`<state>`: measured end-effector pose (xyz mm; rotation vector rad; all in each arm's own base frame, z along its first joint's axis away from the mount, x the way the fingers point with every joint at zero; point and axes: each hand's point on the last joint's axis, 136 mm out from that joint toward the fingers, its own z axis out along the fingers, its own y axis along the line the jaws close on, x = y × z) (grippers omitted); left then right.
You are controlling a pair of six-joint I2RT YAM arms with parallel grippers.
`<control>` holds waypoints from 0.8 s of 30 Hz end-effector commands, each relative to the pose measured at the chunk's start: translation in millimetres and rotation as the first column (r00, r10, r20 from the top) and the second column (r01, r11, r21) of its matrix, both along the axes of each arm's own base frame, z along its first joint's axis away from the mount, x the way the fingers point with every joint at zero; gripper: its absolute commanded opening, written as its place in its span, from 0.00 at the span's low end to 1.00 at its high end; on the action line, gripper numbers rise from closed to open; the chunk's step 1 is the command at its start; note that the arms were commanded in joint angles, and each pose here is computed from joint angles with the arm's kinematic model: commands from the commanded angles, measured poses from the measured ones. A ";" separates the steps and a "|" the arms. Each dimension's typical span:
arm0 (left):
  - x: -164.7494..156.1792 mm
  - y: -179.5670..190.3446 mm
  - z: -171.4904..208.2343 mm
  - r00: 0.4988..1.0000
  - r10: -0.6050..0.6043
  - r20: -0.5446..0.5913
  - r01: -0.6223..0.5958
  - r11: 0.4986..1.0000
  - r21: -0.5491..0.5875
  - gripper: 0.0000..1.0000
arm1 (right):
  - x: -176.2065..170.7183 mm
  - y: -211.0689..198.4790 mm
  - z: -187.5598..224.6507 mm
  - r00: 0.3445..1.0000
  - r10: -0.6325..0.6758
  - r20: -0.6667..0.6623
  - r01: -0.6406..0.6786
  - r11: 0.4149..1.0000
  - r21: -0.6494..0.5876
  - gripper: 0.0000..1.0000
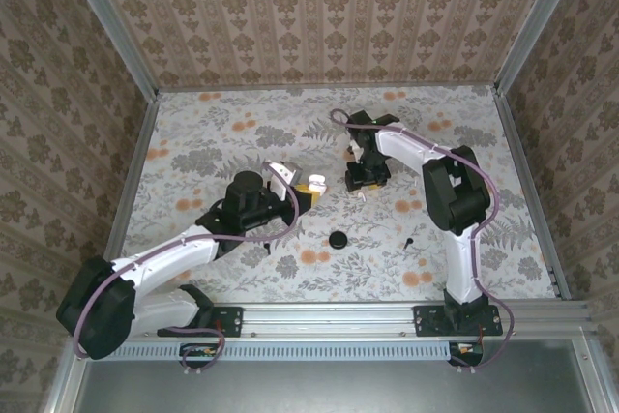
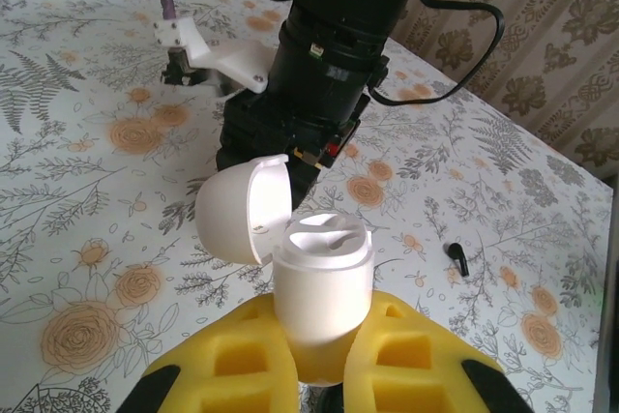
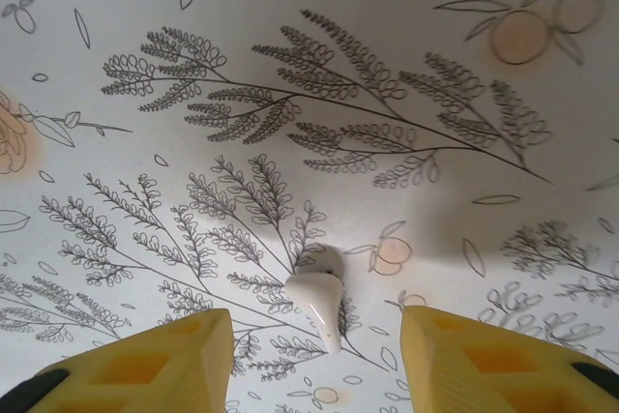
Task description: Insert wireless bluetooth earbuds into charging case
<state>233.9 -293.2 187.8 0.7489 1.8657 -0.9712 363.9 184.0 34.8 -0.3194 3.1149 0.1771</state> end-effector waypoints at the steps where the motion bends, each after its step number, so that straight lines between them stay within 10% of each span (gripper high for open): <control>1: 1.3 -0.6 19.2 0.998 0.007 0.062 -0.005 1.000 -0.023 0.00 | -10.4 0.9 -7.3 0.998 0.045 -0.051 -0.047 0.998 -0.037 0.49; 24: -1.8 0.0 15.5 0.998 -0.002 0.058 0.003 1.000 -0.013 0.00 | -14.1 -0.4 -26.9 0.996 0.026 -0.085 -0.033 0.996 -0.088 0.23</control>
